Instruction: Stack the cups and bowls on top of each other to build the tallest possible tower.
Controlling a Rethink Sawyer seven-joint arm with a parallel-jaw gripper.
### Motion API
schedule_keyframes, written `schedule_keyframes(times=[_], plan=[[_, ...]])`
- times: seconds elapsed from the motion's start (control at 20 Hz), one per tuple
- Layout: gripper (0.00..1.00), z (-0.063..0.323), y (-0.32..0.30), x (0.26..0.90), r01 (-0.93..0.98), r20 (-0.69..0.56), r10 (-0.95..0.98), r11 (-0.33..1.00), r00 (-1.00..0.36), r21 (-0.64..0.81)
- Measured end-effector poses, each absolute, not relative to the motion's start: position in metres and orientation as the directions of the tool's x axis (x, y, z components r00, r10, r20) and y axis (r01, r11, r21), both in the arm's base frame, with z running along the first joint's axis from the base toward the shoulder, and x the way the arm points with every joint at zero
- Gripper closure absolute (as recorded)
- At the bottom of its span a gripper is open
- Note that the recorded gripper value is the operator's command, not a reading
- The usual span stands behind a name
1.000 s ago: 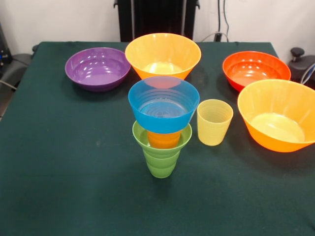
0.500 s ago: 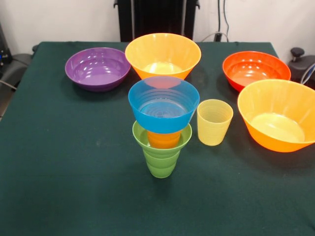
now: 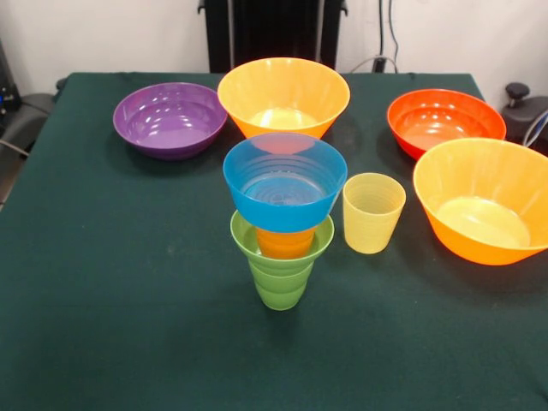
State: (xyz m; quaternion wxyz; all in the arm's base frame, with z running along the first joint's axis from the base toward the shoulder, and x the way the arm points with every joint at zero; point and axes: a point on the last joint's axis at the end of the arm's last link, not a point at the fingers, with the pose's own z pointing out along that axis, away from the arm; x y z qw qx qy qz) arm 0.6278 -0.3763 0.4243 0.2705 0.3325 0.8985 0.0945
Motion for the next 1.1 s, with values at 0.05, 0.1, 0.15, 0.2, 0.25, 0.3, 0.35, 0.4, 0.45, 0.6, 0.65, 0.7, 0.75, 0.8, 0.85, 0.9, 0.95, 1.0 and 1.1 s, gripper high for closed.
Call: schedule_keyframes(times=[0.05,0.1,0.15,0.2,0.25,0.3,0.35,0.4,0.45,0.6,0.65,0.7,0.75,0.8,0.85,0.9,0.95,1.0,1.1], plan=[[1.0,0.427,-0.375,0.629,0.546,-0.427,0.648,0.762,-0.631,0.349],[1.0,0.43,-0.374,0.629,0.545,-0.43,0.646,0.763,-0.63,0.347],[1.0,0.432,-0.373,0.629,0.545,-0.432,0.645,0.764,-0.63,0.346],[1.0,0.433,-0.373,0.629,0.545,-0.434,0.644,0.765,-0.63,0.344],[1.0,0.434,-0.372,0.63,0.545,-0.436,0.643,0.766,-0.63,0.342],[1.0,0.436,-0.371,0.63,0.544,-0.439,0.641,0.767,-0.63,0.339],[1.0,0.438,-0.368,0.631,0.541,-0.443,0.635,0.772,-0.632,0.335],[1.0,0.438,-0.366,0.632,0.539,-0.445,0.633,0.774,-0.634,0.333],[1.0,0.439,-0.365,0.632,0.538,-0.445,0.632,0.774,-0.634,0.333],[1.0,0.441,-0.353,0.639,0.524,-0.449,0.618,0.786,-0.645,0.328],[1.0,0.441,-0.351,0.64,0.521,-0.45,0.615,0.788,-0.648,0.327],[1.0,0.442,-0.345,0.643,0.515,-0.452,0.608,0.793,-0.652,0.324],[1.0,0.443,-0.341,0.645,0.51,-0.454,0.603,0.798,-0.656,0.322],[1.0,0.444,-0.335,0.648,0.503,-0.456,0.596,0.803,-0.661,0.32],[1.0,0.445,-0.333,0.649,0.5,-0.457,0.593,0.805,-0.663,0.319],[1.0,0.445,-0.329,0.65,0.496,-0.458,0.589,0.808,-0.666,0.317],[1.0,0.446,-0.324,0.653,0.49,-0.459,0.583,0.812,-0.67,0.316],[1.0,0.445,-0.316,0.657,0.482,-0.459,0.576,0.818,-0.676,0.314],[1.0,0.444,-0.308,0.66,0.474,-0.458,0.568,0.823,-0.683,0.313]])
